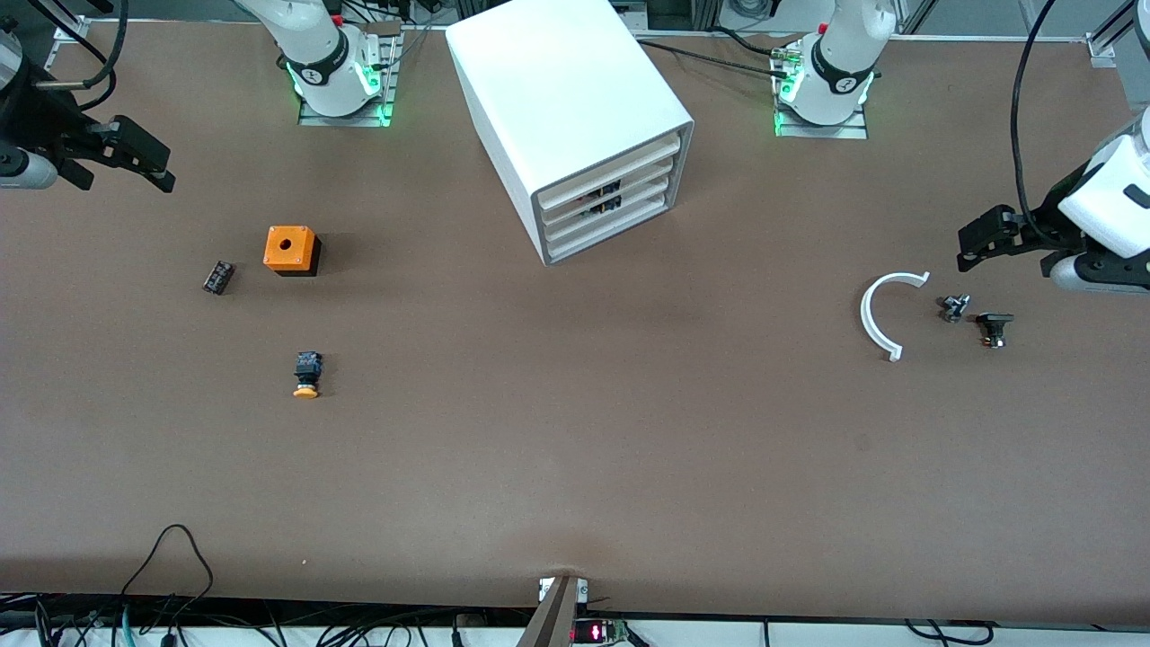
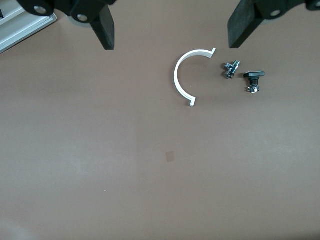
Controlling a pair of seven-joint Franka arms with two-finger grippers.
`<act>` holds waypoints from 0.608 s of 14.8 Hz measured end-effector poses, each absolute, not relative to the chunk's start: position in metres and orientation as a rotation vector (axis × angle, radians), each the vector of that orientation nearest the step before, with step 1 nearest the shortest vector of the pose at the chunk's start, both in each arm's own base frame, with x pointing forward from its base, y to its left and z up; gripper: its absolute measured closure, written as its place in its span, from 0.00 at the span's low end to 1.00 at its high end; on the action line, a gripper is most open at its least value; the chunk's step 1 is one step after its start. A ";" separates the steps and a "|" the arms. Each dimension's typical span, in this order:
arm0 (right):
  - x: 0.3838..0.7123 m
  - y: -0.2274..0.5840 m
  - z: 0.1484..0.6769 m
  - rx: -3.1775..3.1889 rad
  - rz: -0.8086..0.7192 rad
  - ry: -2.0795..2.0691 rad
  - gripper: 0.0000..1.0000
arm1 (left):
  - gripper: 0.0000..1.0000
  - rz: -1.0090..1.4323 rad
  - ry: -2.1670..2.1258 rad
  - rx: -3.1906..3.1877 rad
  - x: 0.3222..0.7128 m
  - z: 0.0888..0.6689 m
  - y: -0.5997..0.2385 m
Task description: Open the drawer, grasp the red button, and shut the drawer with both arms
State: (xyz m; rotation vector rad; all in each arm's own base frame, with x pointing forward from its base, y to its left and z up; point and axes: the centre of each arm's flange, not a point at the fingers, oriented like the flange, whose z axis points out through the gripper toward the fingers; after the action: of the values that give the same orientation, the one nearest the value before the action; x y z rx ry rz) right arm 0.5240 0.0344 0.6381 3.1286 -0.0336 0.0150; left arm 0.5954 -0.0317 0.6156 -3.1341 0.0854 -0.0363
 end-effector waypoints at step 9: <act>0.559 0.055 0.569 3.129 -0.126 0.020 0.00 | 0.00 0.154 0.108 -3.139 0.583 0.603 -0.038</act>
State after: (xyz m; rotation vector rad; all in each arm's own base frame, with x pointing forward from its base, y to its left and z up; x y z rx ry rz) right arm 0.5594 0.0553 0.5693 3.1289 0.0201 -0.1263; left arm 0.5834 -0.0381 0.6028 -3.1395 0.1081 0.1537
